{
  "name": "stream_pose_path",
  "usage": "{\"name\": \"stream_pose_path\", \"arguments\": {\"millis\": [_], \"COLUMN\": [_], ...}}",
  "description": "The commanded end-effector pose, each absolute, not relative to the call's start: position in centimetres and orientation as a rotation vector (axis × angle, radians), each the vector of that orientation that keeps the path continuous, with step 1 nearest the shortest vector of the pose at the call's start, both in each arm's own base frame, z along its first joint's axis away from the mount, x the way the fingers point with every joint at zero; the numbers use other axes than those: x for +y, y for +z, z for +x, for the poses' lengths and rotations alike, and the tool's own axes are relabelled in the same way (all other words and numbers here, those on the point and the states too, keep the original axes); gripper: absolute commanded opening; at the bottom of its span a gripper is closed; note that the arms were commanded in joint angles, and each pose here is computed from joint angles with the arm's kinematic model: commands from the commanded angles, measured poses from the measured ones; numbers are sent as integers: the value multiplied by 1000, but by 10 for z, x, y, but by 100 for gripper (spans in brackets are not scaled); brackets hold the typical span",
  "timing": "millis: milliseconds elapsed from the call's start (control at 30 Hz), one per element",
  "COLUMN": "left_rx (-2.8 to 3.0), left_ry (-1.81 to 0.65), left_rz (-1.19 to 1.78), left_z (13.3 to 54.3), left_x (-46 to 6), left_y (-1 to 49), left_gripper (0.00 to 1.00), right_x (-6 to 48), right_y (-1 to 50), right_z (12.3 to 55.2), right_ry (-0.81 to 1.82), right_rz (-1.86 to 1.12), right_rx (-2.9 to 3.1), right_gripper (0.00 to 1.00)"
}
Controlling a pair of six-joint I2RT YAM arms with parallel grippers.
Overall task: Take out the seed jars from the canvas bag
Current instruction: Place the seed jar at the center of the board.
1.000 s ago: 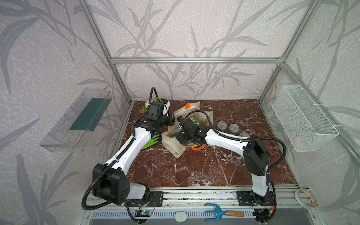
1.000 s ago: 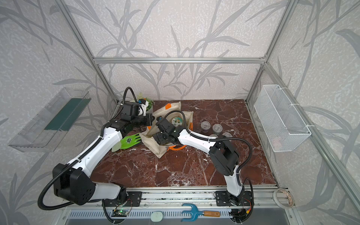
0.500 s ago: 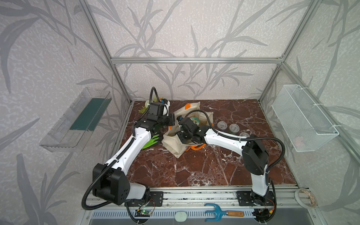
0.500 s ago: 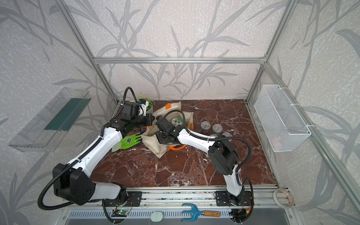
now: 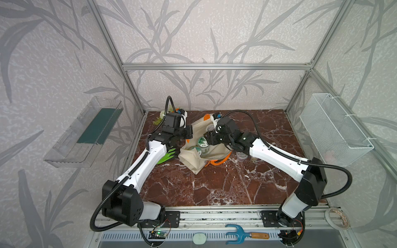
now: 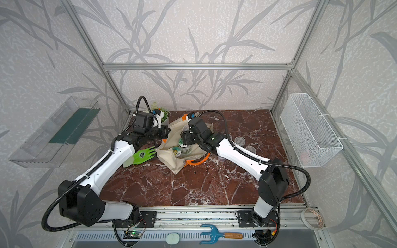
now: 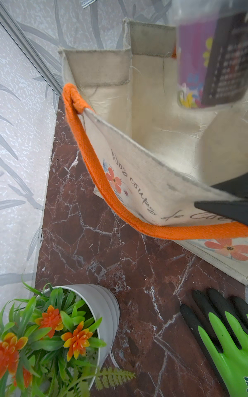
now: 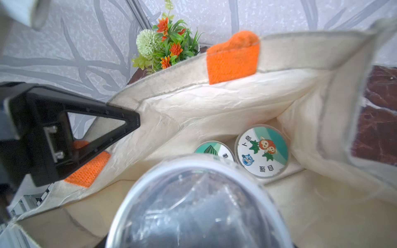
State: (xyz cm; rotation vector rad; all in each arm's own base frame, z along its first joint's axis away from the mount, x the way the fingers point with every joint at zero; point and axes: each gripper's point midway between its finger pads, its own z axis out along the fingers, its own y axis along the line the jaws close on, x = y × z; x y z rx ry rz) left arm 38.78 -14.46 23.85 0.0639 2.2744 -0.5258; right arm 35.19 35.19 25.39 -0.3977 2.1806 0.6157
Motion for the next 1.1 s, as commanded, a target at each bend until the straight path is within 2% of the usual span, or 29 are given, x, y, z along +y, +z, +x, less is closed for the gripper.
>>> {"name": "stream_pose_path", "arguments": {"millis": [0, 200, 400, 733, 900, 1067], "left_rx": [2210, 2207, 2198, 2199, 2197, 2192], "left_ry": [-508, -498, -494, -511, -509, -507], "left_rz": [65, 56, 35, 32, 34, 31], "left_z": [388, 391, 397, 398, 397, 395], "left_x": [-141, -140, -140, -142, -141, -140], "left_y": [256, 252, 251, 247, 250, 251], "left_gripper": [0, 0, 0, 0, 0, 0], "right_x": [334, 279, 201, 107, 92, 90], "right_y": [275, 299, 282, 189, 135, 104], "right_z": [345, 321, 291, 246, 239, 242], "right_ry": [637, 513, 330, 12, -6, 24], "right_rz": [-348, -298, -131, 170, 286, 356], "right_rx": [2157, 2136, 2208, 2365, 2436, 2442], "right_gripper": [64, 64, 64, 65, 65, 65]}}
